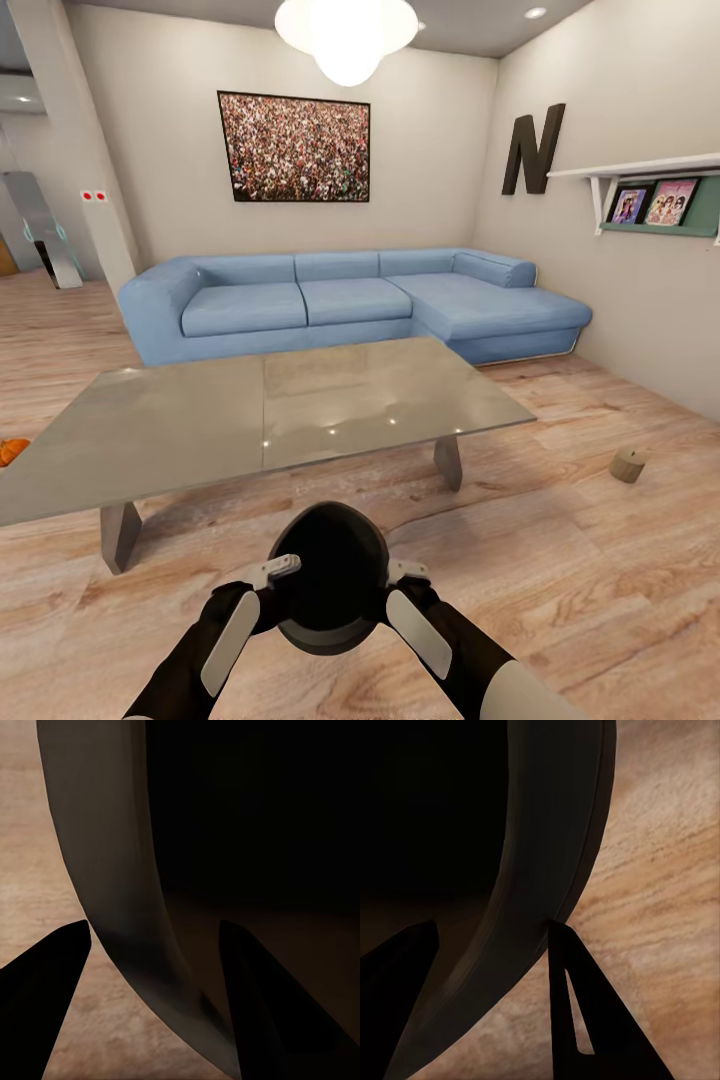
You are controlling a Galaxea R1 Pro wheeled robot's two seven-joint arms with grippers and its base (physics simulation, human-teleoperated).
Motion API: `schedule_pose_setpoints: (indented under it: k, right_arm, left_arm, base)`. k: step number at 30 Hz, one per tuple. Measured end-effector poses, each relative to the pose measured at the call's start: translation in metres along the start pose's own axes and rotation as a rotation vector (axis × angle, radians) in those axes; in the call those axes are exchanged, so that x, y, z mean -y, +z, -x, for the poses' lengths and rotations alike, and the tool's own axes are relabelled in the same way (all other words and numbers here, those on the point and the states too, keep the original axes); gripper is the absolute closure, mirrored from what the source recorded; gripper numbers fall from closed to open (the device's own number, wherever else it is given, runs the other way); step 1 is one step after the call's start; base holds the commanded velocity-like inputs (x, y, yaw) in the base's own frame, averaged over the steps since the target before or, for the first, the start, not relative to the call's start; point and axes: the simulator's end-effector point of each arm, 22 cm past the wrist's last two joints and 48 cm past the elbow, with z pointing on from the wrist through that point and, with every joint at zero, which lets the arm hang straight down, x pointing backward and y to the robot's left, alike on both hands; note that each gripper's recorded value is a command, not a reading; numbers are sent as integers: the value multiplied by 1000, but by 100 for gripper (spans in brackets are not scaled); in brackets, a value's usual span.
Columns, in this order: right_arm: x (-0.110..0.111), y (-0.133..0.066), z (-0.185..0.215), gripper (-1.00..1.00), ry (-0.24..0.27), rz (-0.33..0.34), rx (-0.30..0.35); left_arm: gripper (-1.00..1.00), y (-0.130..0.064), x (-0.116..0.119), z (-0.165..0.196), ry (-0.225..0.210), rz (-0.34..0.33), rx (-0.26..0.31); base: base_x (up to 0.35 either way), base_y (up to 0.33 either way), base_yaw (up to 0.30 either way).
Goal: Place each of the two pumpkins and all three candles from the living room inside a cabinet in the living room (use any cabinet), then make sure every cabinet is closed, and position the cauldron so it is next to a table in the living room.
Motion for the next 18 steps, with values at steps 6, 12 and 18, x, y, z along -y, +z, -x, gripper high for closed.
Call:
schedule_pose_setpoints:
  k: [6, 12, 18]
  right_arm:
    - [0, 2, -1, 100, 0, 1, 1]
    - [0, 3, -2, 100, 1, 1, 2]
    - [3, 13, -12, 100, 4, -2, -23]
  left_arm:
    - [100, 1, -1, -1, 1, 0, 2]
    - [100, 3, -1, -2, 2, 1, 3]
    - [100, 12, -6, -11, -3, 7, -22]
  base:
    - [0, 0, 0]
    - [0, 0, 0]
    - [0, 0, 0]
